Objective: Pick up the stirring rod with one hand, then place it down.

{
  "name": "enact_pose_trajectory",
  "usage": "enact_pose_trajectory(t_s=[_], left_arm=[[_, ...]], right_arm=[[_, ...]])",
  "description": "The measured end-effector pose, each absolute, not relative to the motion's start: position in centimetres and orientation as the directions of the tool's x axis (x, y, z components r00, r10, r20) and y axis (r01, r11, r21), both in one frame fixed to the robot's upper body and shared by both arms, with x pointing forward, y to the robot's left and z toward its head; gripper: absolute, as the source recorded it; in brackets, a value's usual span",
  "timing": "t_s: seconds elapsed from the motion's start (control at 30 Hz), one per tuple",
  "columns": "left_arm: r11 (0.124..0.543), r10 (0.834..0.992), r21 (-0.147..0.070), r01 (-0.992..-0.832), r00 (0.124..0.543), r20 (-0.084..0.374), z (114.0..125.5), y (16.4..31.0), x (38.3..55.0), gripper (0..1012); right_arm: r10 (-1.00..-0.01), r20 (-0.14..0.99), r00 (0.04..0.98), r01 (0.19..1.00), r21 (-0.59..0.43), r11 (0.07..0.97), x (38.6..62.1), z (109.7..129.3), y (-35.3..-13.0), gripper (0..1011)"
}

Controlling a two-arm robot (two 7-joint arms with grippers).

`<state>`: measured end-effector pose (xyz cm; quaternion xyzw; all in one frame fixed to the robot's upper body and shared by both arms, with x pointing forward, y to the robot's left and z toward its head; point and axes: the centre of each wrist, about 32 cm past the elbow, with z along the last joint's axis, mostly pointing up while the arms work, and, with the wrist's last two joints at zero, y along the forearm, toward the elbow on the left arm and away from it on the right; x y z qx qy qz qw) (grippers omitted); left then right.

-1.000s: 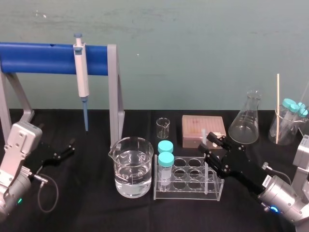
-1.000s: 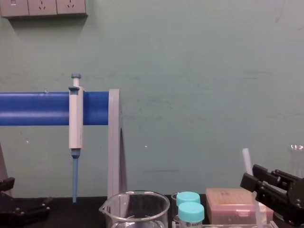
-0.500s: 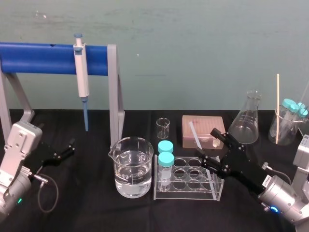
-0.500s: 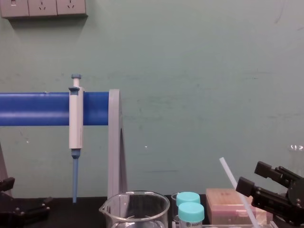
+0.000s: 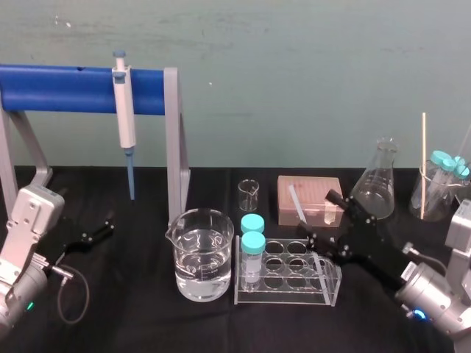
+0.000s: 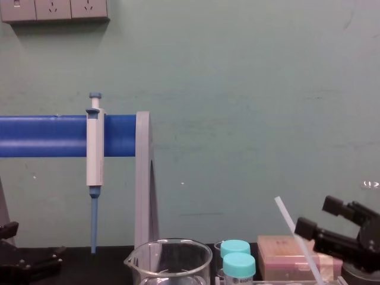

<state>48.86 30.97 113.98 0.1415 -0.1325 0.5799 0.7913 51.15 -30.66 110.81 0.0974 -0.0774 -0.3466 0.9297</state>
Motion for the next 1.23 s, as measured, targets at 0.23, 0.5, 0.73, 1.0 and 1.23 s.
enact_pose_trajectory(t_s=[0.23,0.5,0.73,1.0,1.23], left_arm=[[0.287,0.880,0.070,-0.955,0.292,0.374,114.0,31.0,48.9,1000],[0.287,0.880,0.070,-0.955,0.292,0.374,114.0,31.0,48.9,1000],[0.287,0.880,0.070,-0.955,0.292,0.374,114.0,31.0,48.9,1000],[0.287,0.880,0.070,-0.955,0.292,0.374,114.0,31.0,48.9,1000],[0.287,0.880,0.070,-0.955,0.292,0.374,114.0,31.0,48.9,1000]], right_arm=[[-0.842,0.076,0.534,0.815,0.220,0.537,49.1,112.5,-31.2,1000],[-0.948,0.008,0.317,0.941,0.123,0.316,47.4,111.1,-31.6,1000],[-0.953,-0.019,0.303,0.952,0.060,0.301,47.4,110.1,-31.7,1000],[-0.953,-0.020,0.302,0.952,0.046,0.301,47.5,110.0,-31.7,1000],[-0.953,-0.020,0.302,0.953,0.047,0.300,47.4,110.0,-31.7,1000]])
